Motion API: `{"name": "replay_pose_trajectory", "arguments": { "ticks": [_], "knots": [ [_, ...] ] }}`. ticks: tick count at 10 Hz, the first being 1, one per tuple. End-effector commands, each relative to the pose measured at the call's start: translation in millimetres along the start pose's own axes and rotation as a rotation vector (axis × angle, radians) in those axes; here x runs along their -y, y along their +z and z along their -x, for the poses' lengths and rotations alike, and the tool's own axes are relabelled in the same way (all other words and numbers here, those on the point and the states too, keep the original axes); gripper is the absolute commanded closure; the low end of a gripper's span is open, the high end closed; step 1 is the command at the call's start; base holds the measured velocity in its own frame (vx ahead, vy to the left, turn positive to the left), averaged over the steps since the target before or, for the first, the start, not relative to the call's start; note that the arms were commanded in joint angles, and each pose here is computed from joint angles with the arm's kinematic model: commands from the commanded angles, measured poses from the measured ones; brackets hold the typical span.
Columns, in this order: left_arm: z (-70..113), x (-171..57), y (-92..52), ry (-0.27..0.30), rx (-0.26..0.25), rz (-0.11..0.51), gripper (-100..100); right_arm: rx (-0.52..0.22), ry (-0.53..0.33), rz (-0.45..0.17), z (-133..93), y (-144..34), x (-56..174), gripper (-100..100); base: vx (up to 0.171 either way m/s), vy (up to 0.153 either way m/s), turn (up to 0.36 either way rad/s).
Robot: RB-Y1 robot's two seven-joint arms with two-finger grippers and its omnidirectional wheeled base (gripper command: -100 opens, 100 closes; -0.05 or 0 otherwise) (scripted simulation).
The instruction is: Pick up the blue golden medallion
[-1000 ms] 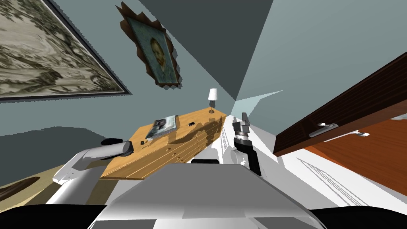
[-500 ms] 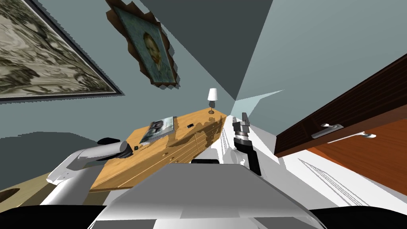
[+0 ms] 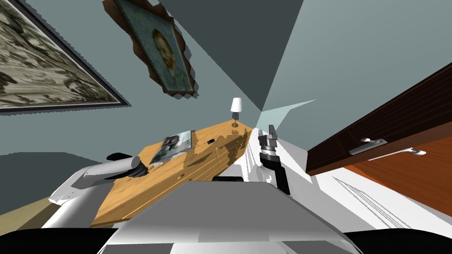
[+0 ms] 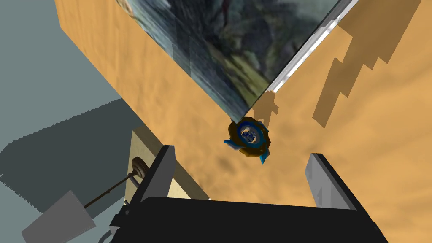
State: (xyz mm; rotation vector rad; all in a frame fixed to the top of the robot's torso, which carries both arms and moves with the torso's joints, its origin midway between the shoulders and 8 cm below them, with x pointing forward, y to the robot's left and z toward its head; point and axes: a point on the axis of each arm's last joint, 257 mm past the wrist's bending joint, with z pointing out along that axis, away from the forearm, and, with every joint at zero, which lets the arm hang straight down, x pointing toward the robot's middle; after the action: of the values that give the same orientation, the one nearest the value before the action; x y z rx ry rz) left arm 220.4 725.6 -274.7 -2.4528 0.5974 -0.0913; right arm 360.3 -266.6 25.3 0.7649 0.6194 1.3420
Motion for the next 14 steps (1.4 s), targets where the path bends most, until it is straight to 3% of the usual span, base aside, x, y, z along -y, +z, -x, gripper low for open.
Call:
{"name": "replay_pose_trajectory", "arguments": {
  "ticks": [1, 2, 6, 7, 8, 12, 13, 14],
  "knots": [
    [0.0, 0, 0.0, 0.0, 0.0, 0.0, 0, 0.0, 0.0, 0.0, 0, 0.0, 0, 0, 0.006, 0.002, 0.0],
    [4.5, -1, 6.6, -0.012, 0.009, 0.001, -100, 0.0, 0.0, 0.0, 0, 0.0, 0, 0, -0.014, 0.008, -0.078],
    [15.2, -4, 21.7, -0.038, 0.029, 0.003, -100, 0.0, 0.0, 0.0, 0, 0.0, 0, 0, -0.036, 0.021, -0.098],
    [13.7, -4, 18.8, -0.034, 0.026, 0.004, -100, 0.0, 0.0, 0.0, 0, 0.0, 0, 0, -0.015, 0.008, -0.019],
    [13.8, -3, 19.2, -0.034, 0.026, 0.003, 100, 0.0, 0.0, 0.0, 0, 0.0, 0, 0, 0.0, 0.0, 0.0],
    [13.9, -3, 19.2, -0.036, 0.026, 0.003, 100, 0.0, 0.0, 0.0, 0, 0.0, 0, 0, 0.0, 0.0, 0.0],
    [13.9, -4, 19.2, -0.036, 0.026, 0.003, 0, 0.0, 0.0, 0.0, 0, 0.0, 0, 0, 0.0, 0.0, 0.0],
    [9.0, -2, 13.1, -0.023, 0.017, 0.002, 100, 0.0, 0.0, 0.0, 0, 0.0, 0, 0, 0.023, -0.012, 0.116]
  ]
}}
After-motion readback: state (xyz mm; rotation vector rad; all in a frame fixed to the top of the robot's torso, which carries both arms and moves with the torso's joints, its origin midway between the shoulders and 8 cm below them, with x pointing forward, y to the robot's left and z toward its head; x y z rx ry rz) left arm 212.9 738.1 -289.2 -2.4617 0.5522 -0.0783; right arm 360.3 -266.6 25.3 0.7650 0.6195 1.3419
